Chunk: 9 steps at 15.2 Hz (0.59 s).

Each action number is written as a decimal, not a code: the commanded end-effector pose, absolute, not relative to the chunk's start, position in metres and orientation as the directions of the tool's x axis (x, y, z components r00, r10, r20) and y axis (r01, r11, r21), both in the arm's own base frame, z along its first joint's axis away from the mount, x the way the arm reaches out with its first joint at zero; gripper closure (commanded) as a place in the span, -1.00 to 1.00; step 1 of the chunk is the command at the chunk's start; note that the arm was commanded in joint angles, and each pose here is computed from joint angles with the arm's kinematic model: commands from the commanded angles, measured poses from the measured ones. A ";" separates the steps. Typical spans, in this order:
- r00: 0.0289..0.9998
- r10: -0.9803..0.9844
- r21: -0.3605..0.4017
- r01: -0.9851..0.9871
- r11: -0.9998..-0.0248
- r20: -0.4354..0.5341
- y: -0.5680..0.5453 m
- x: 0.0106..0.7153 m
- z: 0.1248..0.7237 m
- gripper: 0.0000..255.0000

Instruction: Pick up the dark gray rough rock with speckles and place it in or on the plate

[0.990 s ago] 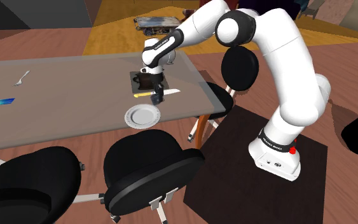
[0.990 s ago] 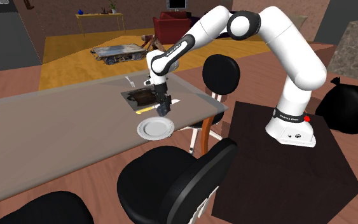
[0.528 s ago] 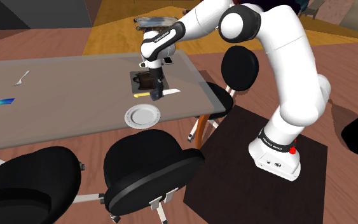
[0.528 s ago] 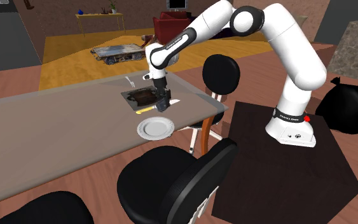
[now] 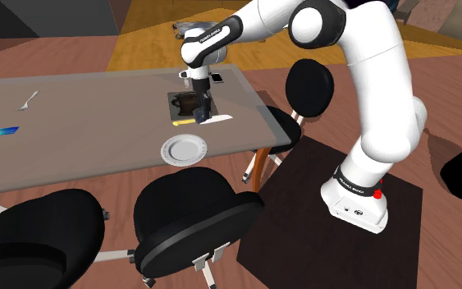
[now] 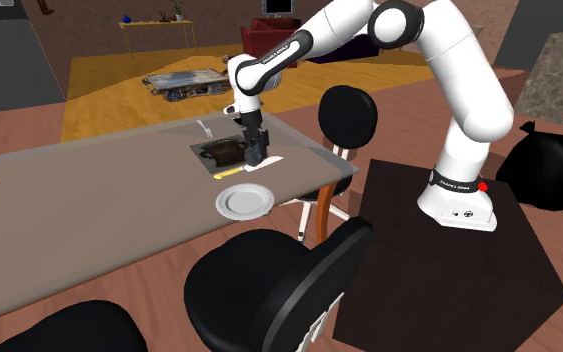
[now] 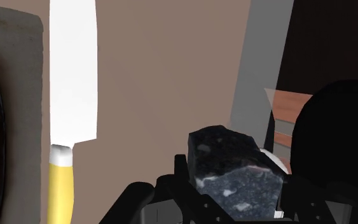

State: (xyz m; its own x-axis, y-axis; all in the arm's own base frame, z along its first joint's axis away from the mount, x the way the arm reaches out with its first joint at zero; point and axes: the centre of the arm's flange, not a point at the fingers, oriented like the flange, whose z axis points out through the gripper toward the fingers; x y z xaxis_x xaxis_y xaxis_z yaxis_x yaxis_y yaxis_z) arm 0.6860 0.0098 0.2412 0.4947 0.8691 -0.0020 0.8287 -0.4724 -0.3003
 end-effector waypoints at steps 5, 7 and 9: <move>0.495 0.869 -0.300 0.829 -0.472 -0.002 0.009 0.687 0.274 1.00; 0.495 0.869 -0.300 0.829 -0.472 -0.002 0.009 0.687 0.285 1.00; 0.495 0.869 -0.300 0.829 -0.472 -0.002 0.009 0.687 0.296 1.00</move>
State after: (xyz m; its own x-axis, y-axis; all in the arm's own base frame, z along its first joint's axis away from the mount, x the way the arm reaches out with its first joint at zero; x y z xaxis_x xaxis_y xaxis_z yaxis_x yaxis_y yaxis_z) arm 0.6850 0.0102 0.2887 0.4948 0.8690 -0.0020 0.8286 -0.4725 -0.3001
